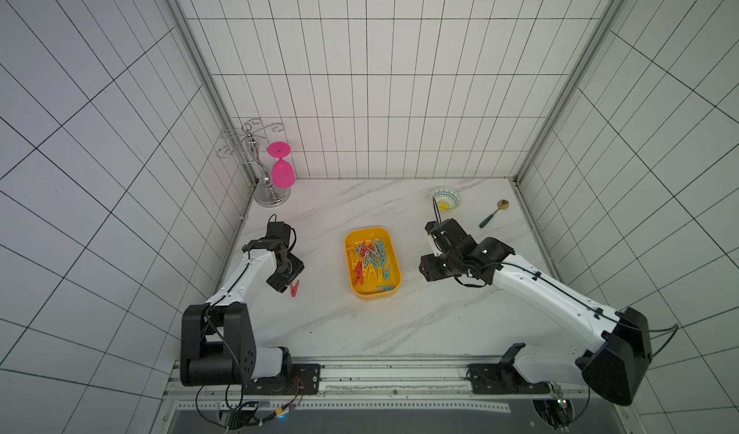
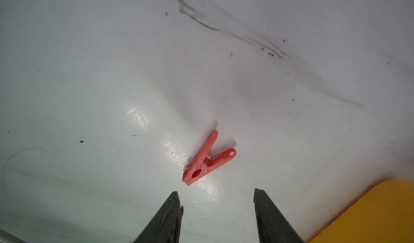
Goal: Put the clothespins into the storage box
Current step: Pick up the clothespin from the center of the board.
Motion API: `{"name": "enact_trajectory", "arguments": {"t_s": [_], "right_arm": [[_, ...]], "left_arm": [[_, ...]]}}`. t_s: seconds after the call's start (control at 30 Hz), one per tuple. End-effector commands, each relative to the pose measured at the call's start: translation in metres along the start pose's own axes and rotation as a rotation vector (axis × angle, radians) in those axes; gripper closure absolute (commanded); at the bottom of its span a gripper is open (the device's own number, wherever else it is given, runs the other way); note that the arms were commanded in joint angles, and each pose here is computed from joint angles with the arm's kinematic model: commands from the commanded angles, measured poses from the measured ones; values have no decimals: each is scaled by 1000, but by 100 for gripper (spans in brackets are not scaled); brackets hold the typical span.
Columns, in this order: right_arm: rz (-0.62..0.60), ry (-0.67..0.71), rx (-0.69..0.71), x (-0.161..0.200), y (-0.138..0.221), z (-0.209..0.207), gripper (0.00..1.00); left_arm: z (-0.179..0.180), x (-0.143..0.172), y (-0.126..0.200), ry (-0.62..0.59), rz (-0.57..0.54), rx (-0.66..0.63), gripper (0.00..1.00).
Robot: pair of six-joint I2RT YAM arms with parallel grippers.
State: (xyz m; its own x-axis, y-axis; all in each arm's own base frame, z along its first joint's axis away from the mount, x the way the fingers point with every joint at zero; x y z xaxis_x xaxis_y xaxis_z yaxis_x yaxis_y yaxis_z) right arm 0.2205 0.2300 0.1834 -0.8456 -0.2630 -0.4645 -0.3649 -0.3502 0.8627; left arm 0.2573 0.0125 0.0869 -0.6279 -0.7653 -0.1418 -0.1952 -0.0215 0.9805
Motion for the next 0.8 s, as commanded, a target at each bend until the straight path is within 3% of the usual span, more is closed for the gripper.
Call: {"name": "enact_trajectory", "arguments": {"t_s": [0.0, 0.23, 0.57, 0.77], "right_arm": [[-16, 10, -25, -10, 1, 8, 46], [-49, -3, -35, -10, -1, 8, 46], [-59, -1, -25, -9, -2, 1, 46], [-57, -13, -35, -6, -5, -3, 46]], "left_arm": [[11, 4, -8, -47, 23, -56, 45], [22, 4, -29, -47, 46, -109, 43], [-4, 17, -50, -196, 70, -107, 43], [-4, 21, -57, -208, 76, -123, 45]]}}
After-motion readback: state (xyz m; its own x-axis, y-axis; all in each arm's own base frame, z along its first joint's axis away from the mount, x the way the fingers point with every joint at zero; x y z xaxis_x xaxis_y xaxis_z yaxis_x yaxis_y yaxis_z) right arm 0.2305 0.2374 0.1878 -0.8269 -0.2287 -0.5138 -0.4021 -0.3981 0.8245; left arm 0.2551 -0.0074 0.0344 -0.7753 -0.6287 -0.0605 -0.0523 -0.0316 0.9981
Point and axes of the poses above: each gripper's point midway between its finger pads, its own y axis back along the fingers, its own z axis along the line the jaws close on, x = y × z, the point moved 2 cm from there along y, back along the fingers, and after that the axes turned 4 degrees about -y, right-handed, at the moved point
